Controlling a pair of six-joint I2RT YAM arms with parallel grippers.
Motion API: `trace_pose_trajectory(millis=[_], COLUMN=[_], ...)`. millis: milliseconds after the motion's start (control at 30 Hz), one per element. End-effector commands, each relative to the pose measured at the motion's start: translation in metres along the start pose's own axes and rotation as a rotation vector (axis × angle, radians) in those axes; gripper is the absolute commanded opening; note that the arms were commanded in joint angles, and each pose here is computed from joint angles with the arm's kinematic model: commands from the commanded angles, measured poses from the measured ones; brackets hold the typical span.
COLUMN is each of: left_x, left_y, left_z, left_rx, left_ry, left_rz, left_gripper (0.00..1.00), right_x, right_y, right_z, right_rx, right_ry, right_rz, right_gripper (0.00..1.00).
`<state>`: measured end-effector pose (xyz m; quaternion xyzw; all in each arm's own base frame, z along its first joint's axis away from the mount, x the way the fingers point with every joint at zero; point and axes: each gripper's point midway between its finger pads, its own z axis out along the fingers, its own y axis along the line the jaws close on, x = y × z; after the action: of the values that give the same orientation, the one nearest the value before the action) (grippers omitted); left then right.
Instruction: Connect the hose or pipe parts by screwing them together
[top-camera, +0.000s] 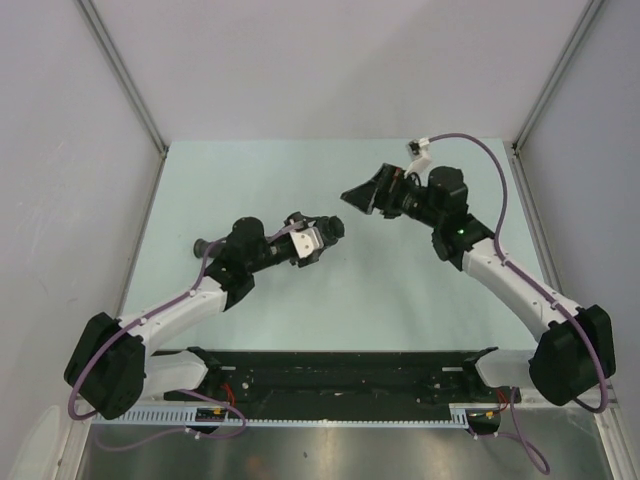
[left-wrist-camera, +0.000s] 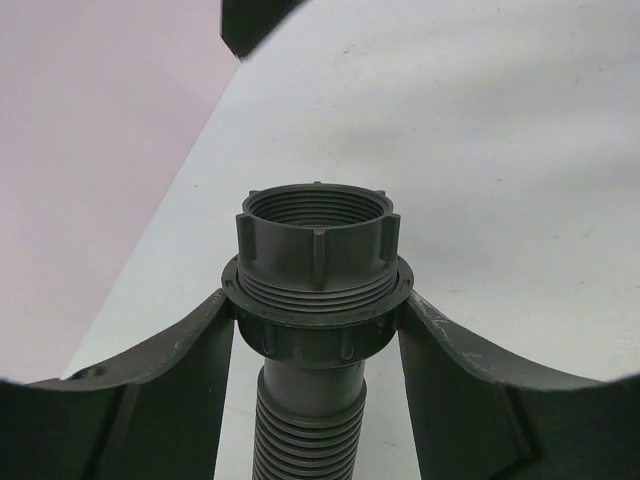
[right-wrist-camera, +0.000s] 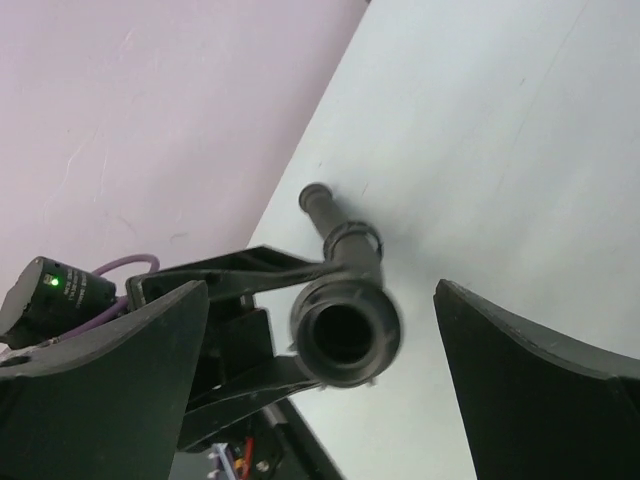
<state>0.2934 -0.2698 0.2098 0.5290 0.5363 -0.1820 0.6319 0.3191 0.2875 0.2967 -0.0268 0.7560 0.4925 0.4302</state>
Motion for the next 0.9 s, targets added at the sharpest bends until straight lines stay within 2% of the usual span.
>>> trace_pose_trajectory(millis=[0, 67, 100, 167, 233, 300, 333, 367, 433, 467, 700, 867], left_x=[-0.028, -0.031, -0.032, -0.034, -0.036, -0.038, -0.040, -0.040, -0.041, -0.041, -0.047, -0.047], left_y=[0.002, 0.002, 0.000, -0.001, -0.002, -0.005, -0.007, -0.009, -0.011, -0.013, -0.026, -0.028], left_z=[-0.003, -0.003, -0.004, -0.004, -0.006, -0.006, -0.006, -0.006, -0.006, -0.006, -0.008, -0.008], left_rx=[0.038, 0.045, 0.063, 0.073, 0.090, 0.111, 0.129, 0.140, 0.155, 0.162, 0.241, 0.266], left_ry=[-0.102, -0.112, -0.121, -0.130, -0.141, -0.152, -0.164, -0.167, -0.173, -0.174, -0.212, -0.219], left_rz=[-0.005, -0.016, -0.025, -0.031, -0.041, -0.055, -0.058, -0.060, -0.062, -0.065, -0.071, -0.077], left_gripper=[0.00, 0.00, 0.00, 0.00, 0.00, 0.00, 0.00, 0.00, 0.00, 0.00, 0.00, 0.00], right_x=[-0.019, -0.025, -0.029, -0.027, -0.019, -0.005, 0.006, 0.026, 0.059, 0.069, 0.074, 0.070], right_y=[0.002, -0.007, -0.007, -0.002, 0.003, 0.005, -0.004, 0.005, -0.006, -0.001, 0.015, 0.011], right_z=[-0.014, -0.015, -0.018, -0.020, -0.022, -0.023, -0.024, -0.023, -0.031, -0.030, -0.028, -0.025], right_rx=[-0.177, -0.154, -0.153, -0.166, -0.182, -0.212, -0.222, -0.294, -0.377, -0.404, -0.488, -0.465], right_ry=[0.003, -0.019, -0.038, -0.041, -0.031, 0.008, 0.055, 0.101, 0.224, 0.242, 0.205, 0.210], right_rz=[-0.180, -0.255, -0.362, -0.474, -0.687, -0.840, -1.033, -1.128, -1.371, -1.426, -1.508, -1.542], right_gripper=[0.99, 0.94, 0.93, 0.90, 0.89, 0.90, 0.89, 0.90, 0.95, 0.98, 0.99, 0.94])
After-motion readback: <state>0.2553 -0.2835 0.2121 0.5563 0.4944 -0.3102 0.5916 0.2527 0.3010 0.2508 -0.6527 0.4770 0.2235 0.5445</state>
